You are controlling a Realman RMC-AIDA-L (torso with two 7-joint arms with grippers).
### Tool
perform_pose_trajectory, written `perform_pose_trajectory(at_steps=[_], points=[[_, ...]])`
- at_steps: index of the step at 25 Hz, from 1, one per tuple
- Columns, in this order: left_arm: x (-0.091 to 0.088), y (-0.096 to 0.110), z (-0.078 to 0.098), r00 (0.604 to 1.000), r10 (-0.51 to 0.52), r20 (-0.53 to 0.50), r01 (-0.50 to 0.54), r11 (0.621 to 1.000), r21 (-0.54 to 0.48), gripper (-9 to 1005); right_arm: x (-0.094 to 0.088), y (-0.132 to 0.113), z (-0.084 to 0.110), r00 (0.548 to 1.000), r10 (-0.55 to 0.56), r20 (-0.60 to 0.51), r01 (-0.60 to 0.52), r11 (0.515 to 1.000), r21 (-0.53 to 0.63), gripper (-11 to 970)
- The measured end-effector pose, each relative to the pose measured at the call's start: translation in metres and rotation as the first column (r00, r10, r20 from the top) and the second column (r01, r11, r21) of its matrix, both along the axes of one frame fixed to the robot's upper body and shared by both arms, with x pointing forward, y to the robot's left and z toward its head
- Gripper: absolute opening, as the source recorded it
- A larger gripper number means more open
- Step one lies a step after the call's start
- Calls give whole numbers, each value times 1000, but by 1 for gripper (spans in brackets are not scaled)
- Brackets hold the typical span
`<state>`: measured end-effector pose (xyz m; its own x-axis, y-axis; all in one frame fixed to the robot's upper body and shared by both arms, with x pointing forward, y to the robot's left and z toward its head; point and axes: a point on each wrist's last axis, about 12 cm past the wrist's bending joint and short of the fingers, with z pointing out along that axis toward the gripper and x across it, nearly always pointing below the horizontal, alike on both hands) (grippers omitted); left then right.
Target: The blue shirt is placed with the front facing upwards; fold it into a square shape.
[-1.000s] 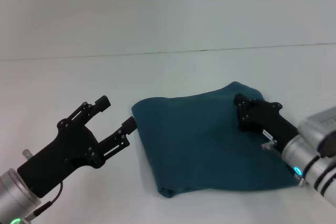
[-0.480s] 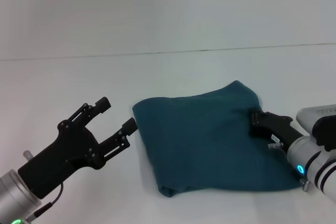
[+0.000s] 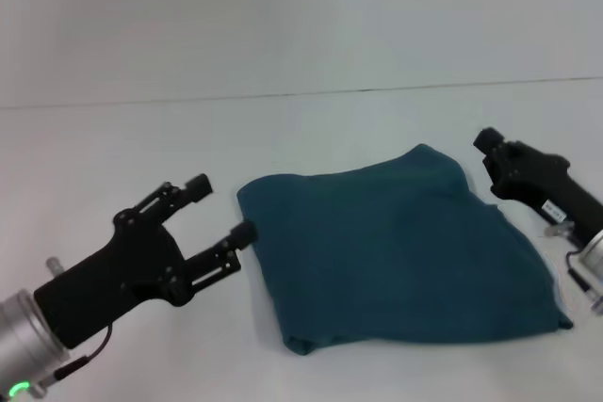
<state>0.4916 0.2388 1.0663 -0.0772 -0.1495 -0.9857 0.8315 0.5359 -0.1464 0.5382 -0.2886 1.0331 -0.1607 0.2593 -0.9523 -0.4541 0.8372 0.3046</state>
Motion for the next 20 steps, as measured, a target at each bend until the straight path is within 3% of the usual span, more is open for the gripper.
perform_pose_trajectory(at_steps=[4, 8, 10, 13, 20], points=[[17, 3, 15, 990, -86, -111, 98, 989, 108, 826, 12, -16, 37, 972, 234, -33, -236, 968, -87, 45], [36, 2, 34, 964, -140, -224, 189, 958, 214, 830, 15, -24, 84, 897, 421, -134, -441, 872, -213, 91], [42, -4, 38, 959, -157, -237, 214, 947, 239, 834, 15, -23, 103, 854, 471, -223, -520, 798, -305, 114], [53, -18, 44, 953, -176, -248, 245, 927, 285, 838, 12, -16, 114, 803, 498, -328, -595, 698, -397, 176], [70, -46, 52, 943, -212, -257, 296, 889, 350, 841, 13, -12, 110, 738, 471, -483, -668, 615, -419, 321]])
